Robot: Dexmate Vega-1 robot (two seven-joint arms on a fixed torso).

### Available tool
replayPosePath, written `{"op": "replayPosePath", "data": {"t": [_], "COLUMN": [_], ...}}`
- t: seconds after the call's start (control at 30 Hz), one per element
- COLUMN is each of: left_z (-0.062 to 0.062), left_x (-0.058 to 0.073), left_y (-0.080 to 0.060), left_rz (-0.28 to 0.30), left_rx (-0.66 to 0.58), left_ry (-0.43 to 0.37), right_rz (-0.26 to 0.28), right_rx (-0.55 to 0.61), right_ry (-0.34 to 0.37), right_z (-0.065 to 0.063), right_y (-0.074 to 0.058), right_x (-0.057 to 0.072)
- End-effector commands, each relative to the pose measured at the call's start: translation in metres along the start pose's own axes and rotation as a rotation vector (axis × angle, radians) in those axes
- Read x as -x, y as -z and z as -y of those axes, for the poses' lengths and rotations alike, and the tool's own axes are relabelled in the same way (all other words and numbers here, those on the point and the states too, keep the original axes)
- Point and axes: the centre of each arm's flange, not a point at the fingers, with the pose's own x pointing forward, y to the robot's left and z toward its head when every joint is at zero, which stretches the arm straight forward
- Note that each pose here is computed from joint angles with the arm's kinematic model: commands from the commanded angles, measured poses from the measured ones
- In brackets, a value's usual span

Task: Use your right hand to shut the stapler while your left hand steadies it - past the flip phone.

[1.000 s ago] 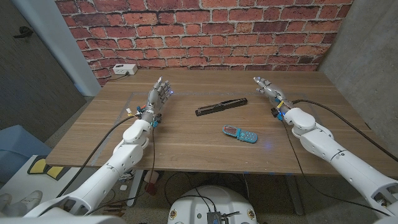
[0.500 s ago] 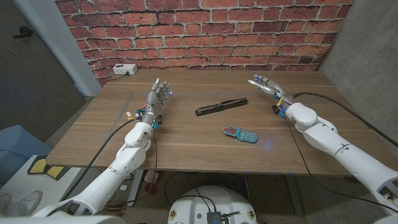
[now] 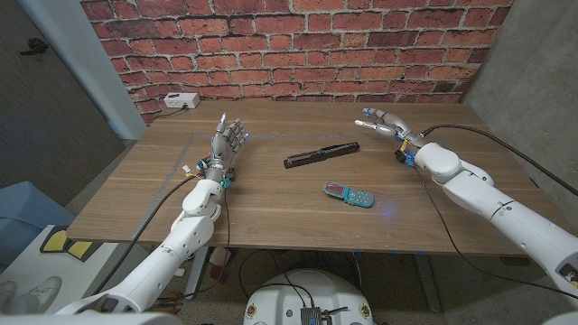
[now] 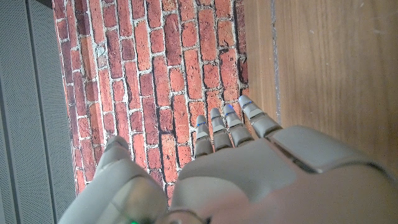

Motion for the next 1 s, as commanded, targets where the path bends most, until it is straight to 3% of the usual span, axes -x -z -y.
{"op": "replayPosePath", "data": {"t": [0.03,1.0], "left_z": [0.001,0.008], "left_x": [0.002,-0.004], "left_y": [0.005,0.014], "left_rz": [-0.012,-0.018], "left_rx": [0.02,0.065], "left_ry": [-0.005,0.005], "right_rz": [-0.007,-0.032], "right_rx": [0.139,0.405], "right_ry": [-0.015,-0.07], "right_z": [-0.004,-0.015], "right_y": [-0.012,-0.025], "right_x": [-0.005,-0.014]}}
